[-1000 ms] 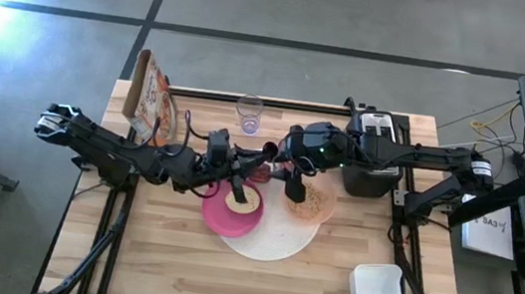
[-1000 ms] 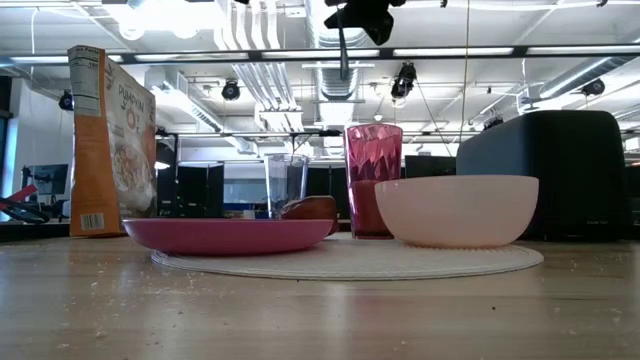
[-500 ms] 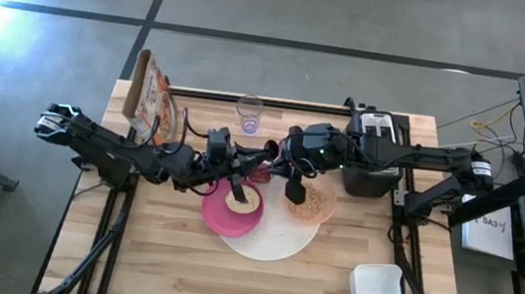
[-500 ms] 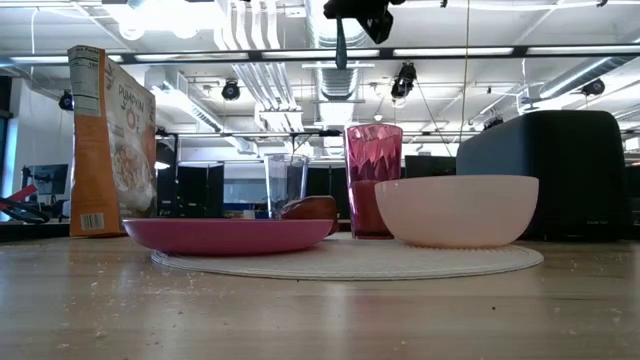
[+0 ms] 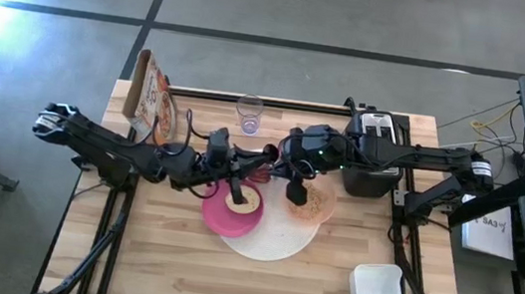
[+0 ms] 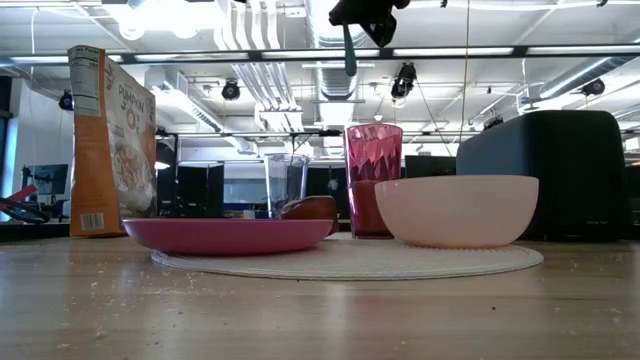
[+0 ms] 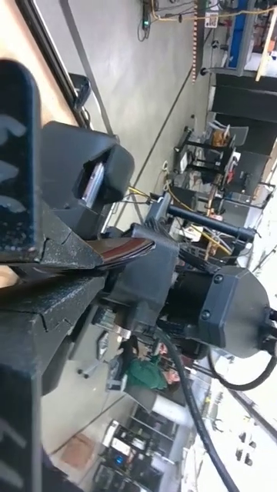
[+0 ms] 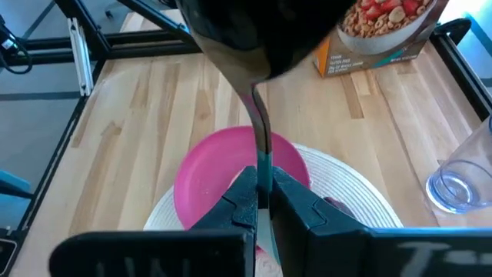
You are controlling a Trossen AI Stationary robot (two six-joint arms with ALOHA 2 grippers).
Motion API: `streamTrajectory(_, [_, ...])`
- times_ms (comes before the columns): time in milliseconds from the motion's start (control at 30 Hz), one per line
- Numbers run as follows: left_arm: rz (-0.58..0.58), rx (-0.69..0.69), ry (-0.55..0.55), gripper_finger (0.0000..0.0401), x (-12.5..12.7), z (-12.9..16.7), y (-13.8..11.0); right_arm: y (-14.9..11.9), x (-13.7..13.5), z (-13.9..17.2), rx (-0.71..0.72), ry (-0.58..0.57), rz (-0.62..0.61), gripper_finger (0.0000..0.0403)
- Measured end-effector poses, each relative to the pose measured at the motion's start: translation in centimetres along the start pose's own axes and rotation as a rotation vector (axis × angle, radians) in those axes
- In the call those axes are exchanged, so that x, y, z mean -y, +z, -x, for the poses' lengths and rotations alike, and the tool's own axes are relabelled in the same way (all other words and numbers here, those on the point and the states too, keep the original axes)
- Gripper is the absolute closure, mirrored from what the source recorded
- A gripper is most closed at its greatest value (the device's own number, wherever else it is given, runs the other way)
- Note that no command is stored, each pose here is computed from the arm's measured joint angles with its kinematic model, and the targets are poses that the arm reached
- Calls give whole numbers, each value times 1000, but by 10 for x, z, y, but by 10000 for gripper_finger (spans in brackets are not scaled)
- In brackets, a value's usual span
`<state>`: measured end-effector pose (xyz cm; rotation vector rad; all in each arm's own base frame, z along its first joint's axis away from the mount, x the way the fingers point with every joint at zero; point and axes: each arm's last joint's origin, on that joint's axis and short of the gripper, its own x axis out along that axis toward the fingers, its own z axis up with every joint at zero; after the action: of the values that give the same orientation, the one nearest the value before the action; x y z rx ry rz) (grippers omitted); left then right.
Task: Arrange a breakfast setting
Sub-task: Put the blue spoon on the right side of the white place mat
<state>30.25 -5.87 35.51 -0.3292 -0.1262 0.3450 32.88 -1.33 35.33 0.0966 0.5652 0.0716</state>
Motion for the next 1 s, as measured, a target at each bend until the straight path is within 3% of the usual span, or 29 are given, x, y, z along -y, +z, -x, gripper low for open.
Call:
streamTrajectory(333, [-30, -57, -43, 379, -4, 13, 10, 3, -2, 15, 23, 6, 20, 393])
streamTrajectory(667, [-85, -154, -58, 369, -6, 15, 1, 5, -3, 19, 34, 5, 21, 397])
streamTrajectory(867, [-211, -230, -101, 368, -7, 16, -5, 6, -6, 19, 44, 120, 29, 396])
streamTrajectory(1000, [-321, -252, -189, 366, -6, 17, -7, 6, -9, 20, 43, 221, 55, 396])
